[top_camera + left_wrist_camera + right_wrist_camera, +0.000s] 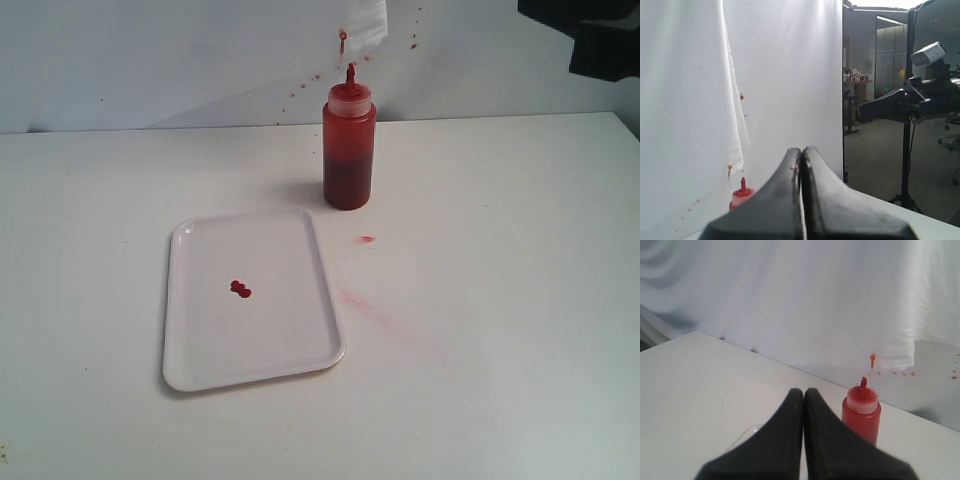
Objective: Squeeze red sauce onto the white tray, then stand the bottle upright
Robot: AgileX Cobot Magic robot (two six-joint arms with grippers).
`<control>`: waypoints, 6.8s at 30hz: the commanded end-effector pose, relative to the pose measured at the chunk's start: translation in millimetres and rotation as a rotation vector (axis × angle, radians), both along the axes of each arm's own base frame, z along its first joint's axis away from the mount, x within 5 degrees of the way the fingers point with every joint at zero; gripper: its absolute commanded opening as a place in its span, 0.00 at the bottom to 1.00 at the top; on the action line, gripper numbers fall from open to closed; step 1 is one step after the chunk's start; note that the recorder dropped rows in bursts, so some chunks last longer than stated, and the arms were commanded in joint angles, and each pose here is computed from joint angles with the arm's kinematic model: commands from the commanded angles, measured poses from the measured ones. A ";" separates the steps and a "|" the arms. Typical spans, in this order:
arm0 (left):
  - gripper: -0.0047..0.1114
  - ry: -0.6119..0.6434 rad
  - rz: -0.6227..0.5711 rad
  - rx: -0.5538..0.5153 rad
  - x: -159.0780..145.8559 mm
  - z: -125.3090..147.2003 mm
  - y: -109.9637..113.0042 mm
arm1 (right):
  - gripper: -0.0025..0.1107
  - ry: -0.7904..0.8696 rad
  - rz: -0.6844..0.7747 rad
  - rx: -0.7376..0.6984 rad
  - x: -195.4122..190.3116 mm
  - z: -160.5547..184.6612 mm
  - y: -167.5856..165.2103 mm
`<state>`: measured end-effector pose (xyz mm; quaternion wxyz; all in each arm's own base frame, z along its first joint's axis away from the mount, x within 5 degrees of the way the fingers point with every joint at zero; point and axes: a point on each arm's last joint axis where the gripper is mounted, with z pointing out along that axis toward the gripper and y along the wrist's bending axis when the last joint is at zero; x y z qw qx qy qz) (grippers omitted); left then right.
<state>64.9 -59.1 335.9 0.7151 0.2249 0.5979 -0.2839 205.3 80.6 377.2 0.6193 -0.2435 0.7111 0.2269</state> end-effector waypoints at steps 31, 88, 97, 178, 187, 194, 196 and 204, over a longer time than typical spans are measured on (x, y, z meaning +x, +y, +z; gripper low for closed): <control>0.04 0.156 0.451 -0.184 -19.2 -81.5 50.8 | 0.02 0.000 0.004 0.012 -1.6 0.6 0.7; 0.04 0.440 0.850 0.176 -12.4 -155.1 66.4 | 0.02 0.000 0.004 0.012 -1.6 0.6 0.7; 0.04 0.432 0.764 0.188 -11.9 -155.1 61.7 | 0.02 0.000 0.004 0.012 -1.6 0.6 0.7; 0.04 0.428 0.766 0.193 -11.9 -155.0 61.8 | 0.02 -0.074 -0.685 -0.021 -135.5 -116.0 -81.9; 0.04 0.428 0.766 0.193 -11.9 -155.0 61.8 | 0.02 -0.006 -0.678 0.070 -144.5 -162.6 -80.4; 0.04 0.428 0.766 0.193 -11.9 -155.0 61.8 | 0.02 0.032 -0.680 0.073 -146.4 -182.9 -80.3; 0.04 0.428 0.766 0.193 -11.9 -155.0 61.8 | 0.02 0.058 -0.682 0.071 -146.7 -185.1 -80.3; 0.04 0.428 0.766 0.193 -11.9 -155.0 61.8 | 0.02 0.128 -0.687 0.051 -148.0 -191.5 -80.5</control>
